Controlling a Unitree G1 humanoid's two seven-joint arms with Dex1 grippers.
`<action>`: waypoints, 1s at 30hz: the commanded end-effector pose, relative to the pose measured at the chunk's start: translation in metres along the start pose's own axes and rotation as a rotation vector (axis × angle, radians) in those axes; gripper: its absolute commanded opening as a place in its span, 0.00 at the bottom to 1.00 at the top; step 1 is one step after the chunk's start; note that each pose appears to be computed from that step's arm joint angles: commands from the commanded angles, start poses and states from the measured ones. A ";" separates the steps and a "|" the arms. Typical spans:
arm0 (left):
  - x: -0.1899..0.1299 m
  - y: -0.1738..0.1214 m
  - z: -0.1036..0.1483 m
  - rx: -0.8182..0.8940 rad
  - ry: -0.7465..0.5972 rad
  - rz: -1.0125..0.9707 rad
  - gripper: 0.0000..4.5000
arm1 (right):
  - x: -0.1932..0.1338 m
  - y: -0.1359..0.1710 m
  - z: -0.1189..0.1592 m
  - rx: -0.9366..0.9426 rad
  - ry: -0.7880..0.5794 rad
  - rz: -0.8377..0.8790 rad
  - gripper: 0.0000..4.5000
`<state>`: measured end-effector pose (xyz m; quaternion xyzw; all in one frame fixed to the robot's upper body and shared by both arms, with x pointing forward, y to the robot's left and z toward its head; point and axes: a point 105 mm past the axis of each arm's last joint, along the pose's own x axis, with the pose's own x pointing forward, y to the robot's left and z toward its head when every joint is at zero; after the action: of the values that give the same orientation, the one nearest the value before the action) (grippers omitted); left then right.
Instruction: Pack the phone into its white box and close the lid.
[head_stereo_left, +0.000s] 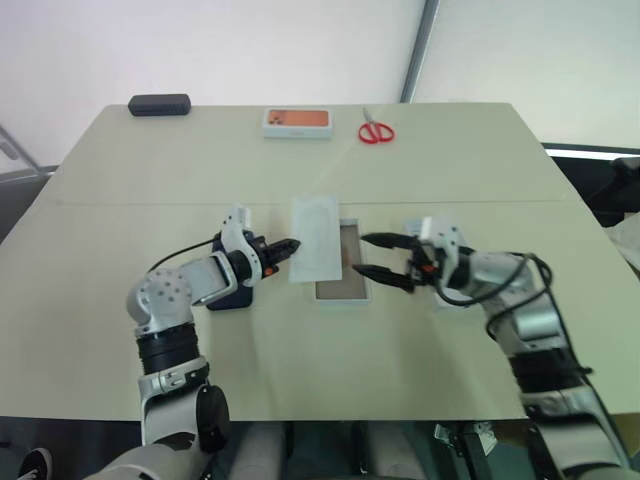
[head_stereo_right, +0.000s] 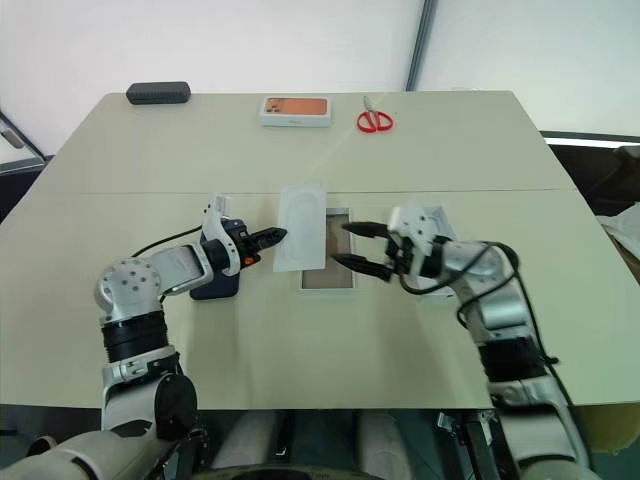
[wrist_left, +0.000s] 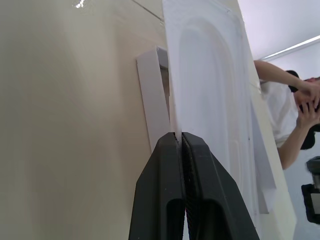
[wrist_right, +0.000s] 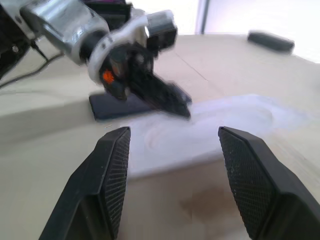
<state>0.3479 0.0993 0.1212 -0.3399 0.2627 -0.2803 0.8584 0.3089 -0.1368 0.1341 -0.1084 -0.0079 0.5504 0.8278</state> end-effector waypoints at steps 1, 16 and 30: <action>0.002 -0.015 0.000 0.037 -0.040 -0.029 0.00 | -0.026 -0.019 0.013 -0.019 -0.022 -0.113 0.65; 0.017 -0.019 -0.027 0.052 -0.008 0.028 0.15 | -0.031 -0.025 0.008 -0.035 -0.017 -0.187 0.66; 0.001 -0.044 0.007 0.266 -0.001 -0.087 0.65 | -0.010 -0.027 0.010 -0.044 -0.047 -0.159 0.66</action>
<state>0.3442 0.0842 0.1442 -0.2435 0.2262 -0.3169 0.8884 0.3257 -0.1581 0.1357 -0.1053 -0.0176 0.4840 0.8685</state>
